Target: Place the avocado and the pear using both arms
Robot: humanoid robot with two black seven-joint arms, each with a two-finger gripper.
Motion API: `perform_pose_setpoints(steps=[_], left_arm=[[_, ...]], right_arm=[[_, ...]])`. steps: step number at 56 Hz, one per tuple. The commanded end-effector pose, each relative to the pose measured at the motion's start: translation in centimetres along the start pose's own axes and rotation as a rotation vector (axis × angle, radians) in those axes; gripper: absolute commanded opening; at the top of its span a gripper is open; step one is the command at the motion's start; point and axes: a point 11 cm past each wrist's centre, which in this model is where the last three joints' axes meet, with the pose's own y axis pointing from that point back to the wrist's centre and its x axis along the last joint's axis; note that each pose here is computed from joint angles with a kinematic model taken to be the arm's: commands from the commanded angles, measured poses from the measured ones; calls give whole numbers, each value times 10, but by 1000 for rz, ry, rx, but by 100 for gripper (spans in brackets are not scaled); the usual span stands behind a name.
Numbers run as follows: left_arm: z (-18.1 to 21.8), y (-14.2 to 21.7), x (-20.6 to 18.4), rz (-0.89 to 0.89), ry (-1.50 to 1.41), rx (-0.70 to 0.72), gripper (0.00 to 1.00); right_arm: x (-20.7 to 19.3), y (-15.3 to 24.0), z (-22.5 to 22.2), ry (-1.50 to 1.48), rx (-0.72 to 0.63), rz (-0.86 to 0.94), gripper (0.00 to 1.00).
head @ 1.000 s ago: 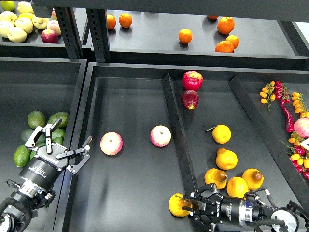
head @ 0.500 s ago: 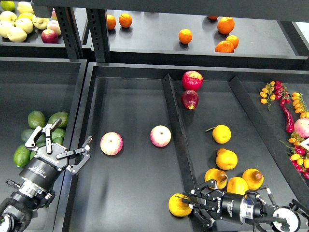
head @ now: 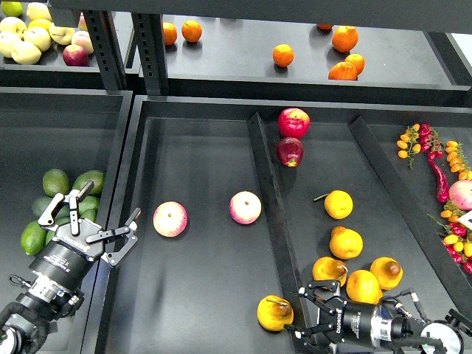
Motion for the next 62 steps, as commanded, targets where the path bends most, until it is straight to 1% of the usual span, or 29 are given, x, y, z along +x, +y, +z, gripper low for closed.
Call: perform_pose_setpoints(steps=[1, 22, 33, 36, 41, 43, 44, 45, 52, 62], left_arm=[[-1, 1, 1, 2, 1, -1, 100], [-1, 3, 2, 8, 4, -1, 100], [-1, 3, 2, 8, 4, -1, 100], [-1, 3, 2, 8, 4, 1, 100], [-1, 3, 2, 8, 4, 1, 100], [-1, 3, 2, 8, 4, 1, 100], [-1, 3, 2, 8, 4, 1, 100], [-1, 3, 2, 8, 4, 1, 100], [-1, 3, 2, 8, 4, 1, 100], [-2, 3, 3, 9, 4, 1, 100]], right_arm=[[5, 0, 1, -11, 1, 14, 67], [11, -10, 5, -50, 6, 27, 67], [9, -14, 8, -49, -4, 23, 64], [10, -15, 9, -55, -3, 25, 62], [10, -16, 9, -58, -1, 24, 54], [10, -15, 9, -59, 1, 26, 53], [8, -19, 10, -64, 0, 17, 49], [7, -20, 11, -64, 0, 15, 48], [6, -22, 13, -69, -2, 10, 44], [6, -22, 15, -70, -6, 11, 41]])
